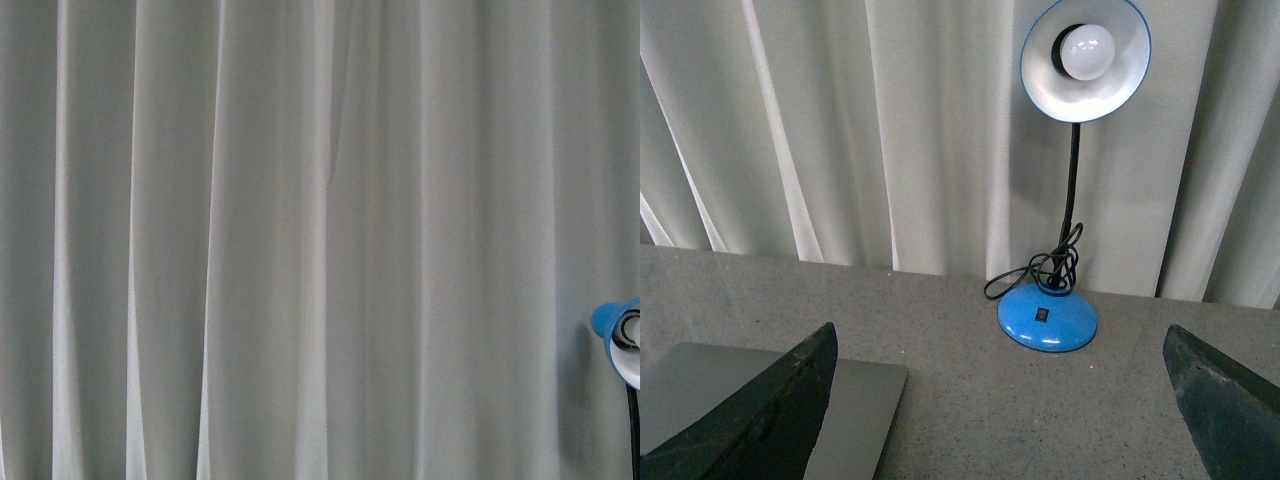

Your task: Close laptop

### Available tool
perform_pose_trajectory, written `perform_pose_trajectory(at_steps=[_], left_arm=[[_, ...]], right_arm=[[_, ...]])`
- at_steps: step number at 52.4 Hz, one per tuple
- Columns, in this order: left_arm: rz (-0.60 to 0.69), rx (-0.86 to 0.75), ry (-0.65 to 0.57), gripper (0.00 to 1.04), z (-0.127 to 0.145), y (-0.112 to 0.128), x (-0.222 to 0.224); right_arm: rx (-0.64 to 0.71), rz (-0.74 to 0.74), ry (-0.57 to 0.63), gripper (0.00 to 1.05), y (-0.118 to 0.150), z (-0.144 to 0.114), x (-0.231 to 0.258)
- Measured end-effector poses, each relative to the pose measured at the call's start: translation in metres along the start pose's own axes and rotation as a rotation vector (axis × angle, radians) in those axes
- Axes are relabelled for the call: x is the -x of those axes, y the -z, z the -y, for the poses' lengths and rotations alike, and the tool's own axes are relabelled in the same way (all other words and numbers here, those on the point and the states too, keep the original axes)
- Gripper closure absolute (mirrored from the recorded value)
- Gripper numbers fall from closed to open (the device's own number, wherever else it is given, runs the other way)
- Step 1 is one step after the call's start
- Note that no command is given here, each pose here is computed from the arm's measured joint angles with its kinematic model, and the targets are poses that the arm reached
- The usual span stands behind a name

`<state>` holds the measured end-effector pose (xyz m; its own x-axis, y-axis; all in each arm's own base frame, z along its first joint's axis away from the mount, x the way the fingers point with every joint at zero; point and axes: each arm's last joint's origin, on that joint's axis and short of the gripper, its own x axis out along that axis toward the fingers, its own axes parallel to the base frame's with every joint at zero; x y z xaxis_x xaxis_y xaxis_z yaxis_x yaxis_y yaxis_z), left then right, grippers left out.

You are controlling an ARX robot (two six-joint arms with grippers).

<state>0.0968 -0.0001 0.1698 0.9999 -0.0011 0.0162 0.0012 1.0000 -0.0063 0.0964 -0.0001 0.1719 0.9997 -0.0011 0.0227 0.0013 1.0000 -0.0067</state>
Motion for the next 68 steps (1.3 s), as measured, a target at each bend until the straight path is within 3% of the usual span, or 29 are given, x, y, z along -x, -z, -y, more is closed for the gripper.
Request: perform_pose_trajectory(at_steps=[68], left_arm=[[0.000,0.000,0.000,0.07,0.0000,0.0000,0.0000]], right_arm=[[0.000,0.000,0.000,0.10,0.0000,0.0000,0.0000]])
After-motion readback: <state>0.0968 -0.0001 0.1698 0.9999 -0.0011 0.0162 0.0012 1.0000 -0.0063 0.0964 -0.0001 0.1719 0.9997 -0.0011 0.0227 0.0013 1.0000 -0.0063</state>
